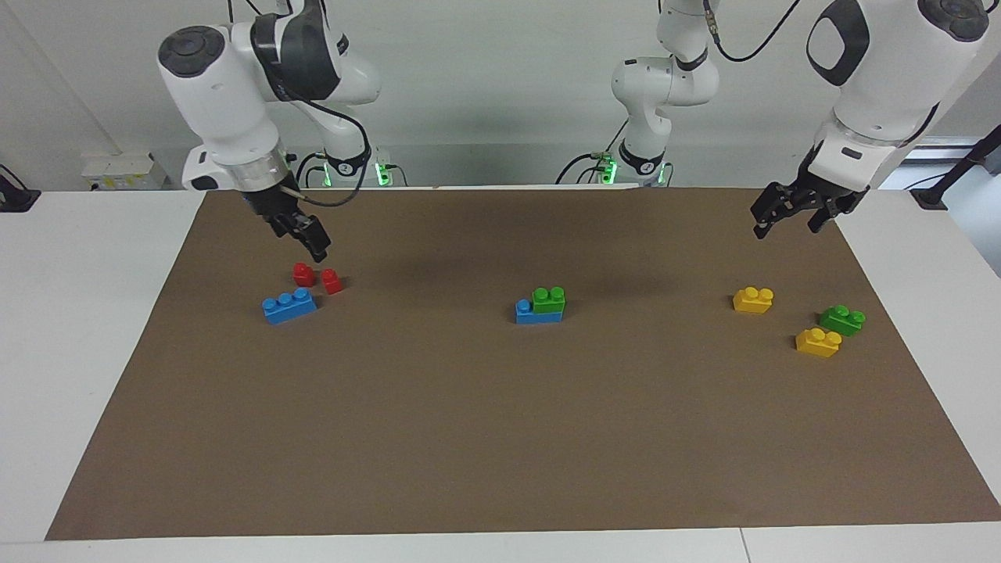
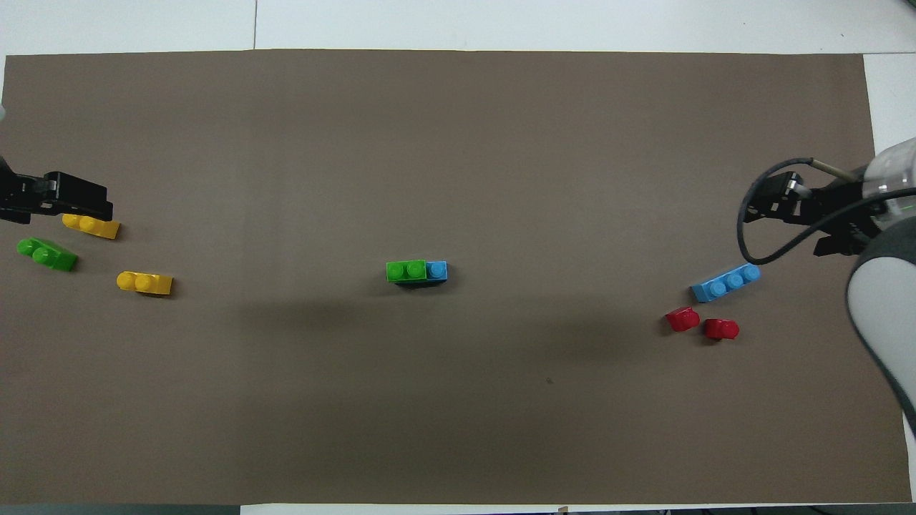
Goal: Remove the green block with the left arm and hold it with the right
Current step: 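Move both grippers toward the joined green and blue bricks in the middle, then grasp the green brick with the left gripper and blue with the right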
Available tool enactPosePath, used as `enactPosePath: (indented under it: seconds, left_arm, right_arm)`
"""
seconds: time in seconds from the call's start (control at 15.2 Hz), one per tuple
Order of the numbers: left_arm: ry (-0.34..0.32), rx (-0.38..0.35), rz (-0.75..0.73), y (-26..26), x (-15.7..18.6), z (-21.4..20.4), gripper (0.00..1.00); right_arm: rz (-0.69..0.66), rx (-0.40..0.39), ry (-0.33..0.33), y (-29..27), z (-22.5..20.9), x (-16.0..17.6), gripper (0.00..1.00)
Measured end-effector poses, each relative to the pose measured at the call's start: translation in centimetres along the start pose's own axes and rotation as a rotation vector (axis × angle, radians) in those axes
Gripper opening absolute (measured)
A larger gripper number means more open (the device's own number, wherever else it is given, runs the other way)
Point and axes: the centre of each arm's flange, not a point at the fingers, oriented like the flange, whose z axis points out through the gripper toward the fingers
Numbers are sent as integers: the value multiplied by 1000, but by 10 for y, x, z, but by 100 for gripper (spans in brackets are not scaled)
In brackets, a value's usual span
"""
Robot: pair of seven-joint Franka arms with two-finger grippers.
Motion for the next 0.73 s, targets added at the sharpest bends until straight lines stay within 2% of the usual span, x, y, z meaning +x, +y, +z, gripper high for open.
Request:
enactPosePath:
  seconds: [0.13,0.26,0.4,0.59,0.73]
  left_arm:
    - [0,-1,-91,17,-3,7,100]
    - [-1,-2,-174,31,-10,15,100]
    - [3,-9,-278,46,-20,24,100]
    - [22,-31,-494,77,-40,39,100]
    - [28,-47,-658,103,-55,49,100]
  right_arm:
    - [224,65,-88,-21,19,-13,100]
    - [362,109,-156,-36,38,-19,100]
    - [460,141,-223,-47,56,-27,100]
    - [561,148,-353,-55,83,-33,100]
    - [593,132,-393,-61,101,-38,100]
